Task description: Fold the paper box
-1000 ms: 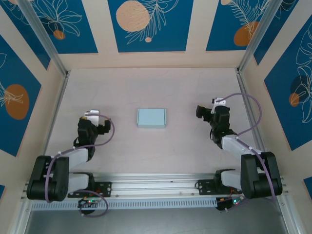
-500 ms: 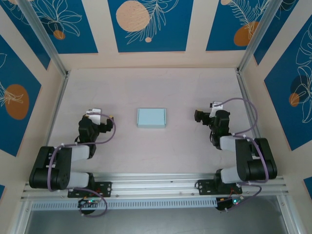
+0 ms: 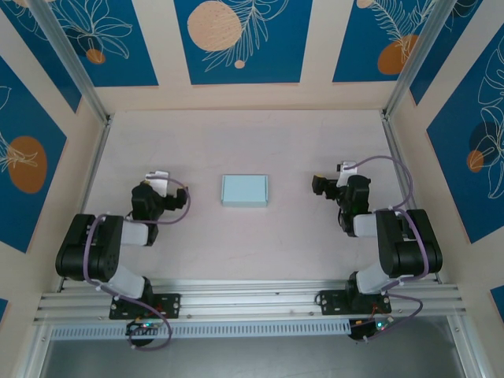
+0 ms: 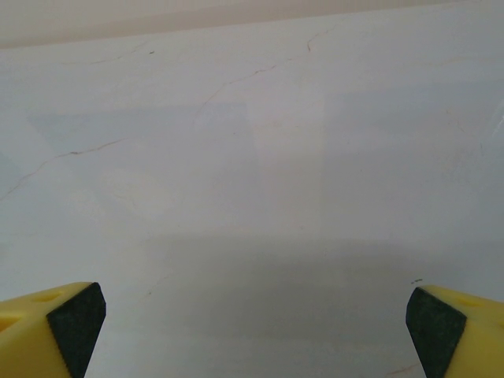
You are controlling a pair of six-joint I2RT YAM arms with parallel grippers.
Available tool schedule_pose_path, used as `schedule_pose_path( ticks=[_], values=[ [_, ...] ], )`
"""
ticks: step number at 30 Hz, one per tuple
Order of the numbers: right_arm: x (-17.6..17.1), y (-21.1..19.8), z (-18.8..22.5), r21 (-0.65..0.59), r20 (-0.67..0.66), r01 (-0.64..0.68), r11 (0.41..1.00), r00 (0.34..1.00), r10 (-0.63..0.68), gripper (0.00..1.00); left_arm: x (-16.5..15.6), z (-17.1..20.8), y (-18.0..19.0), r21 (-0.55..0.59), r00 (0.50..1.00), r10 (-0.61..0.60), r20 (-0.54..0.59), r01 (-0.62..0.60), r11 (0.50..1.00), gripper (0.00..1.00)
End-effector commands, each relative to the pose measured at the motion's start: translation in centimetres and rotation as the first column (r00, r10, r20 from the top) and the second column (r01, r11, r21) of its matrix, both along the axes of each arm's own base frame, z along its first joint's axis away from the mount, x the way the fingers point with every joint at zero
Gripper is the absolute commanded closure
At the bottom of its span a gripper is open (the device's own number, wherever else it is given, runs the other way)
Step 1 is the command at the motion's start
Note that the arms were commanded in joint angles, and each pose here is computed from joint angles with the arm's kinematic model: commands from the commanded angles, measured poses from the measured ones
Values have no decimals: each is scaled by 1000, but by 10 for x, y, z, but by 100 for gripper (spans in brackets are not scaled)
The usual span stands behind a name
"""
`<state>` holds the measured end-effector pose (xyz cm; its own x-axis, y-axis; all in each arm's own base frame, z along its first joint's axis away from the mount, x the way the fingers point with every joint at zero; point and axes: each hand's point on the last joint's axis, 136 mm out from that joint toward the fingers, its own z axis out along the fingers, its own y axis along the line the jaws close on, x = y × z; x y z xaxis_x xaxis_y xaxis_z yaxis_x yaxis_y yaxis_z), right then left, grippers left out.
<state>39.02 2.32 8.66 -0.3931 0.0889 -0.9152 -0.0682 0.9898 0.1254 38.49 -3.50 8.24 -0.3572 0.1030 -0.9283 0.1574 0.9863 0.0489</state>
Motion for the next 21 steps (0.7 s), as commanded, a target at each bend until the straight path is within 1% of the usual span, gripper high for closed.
schedule_pose_path(
  ticks=[1, 9, 12, 14, 17, 21],
  values=[
    [6, -7, 7, -5, 21, 33, 999, 999, -33, 1, 11, 5, 9, 8, 999, 51, -10, -51, 999, 0],
    [6, -7, 6, -5, 18, 34, 999, 999, -34, 0, 10, 5, 7, 1, 999, 38, -6, -38, 999, 0],
    [6, -6, 6, -5, 19, 33, 999, 999, -33, 0, 8, 6, -2, -12, 1000, -26, 0, 26, 1000, 0],
    [6, -7, 7, -5, 19, 34, 999, 999, -33, 0, 7, 6, -4, -40, 998, -58, 2, 58, 998, 0],
    [6, -7, 6, -6, 18, 33, 999, 999, -33, 0, 7, 6, -3, -43, 998, -59, 3, 59, 997, 0],
    [6, -7, 7, -4, 21, 33, 999, 999, -33, 0, 7, 7, 1, -38, 1000, -29, 4, 29, 999, 0]
  ],
)
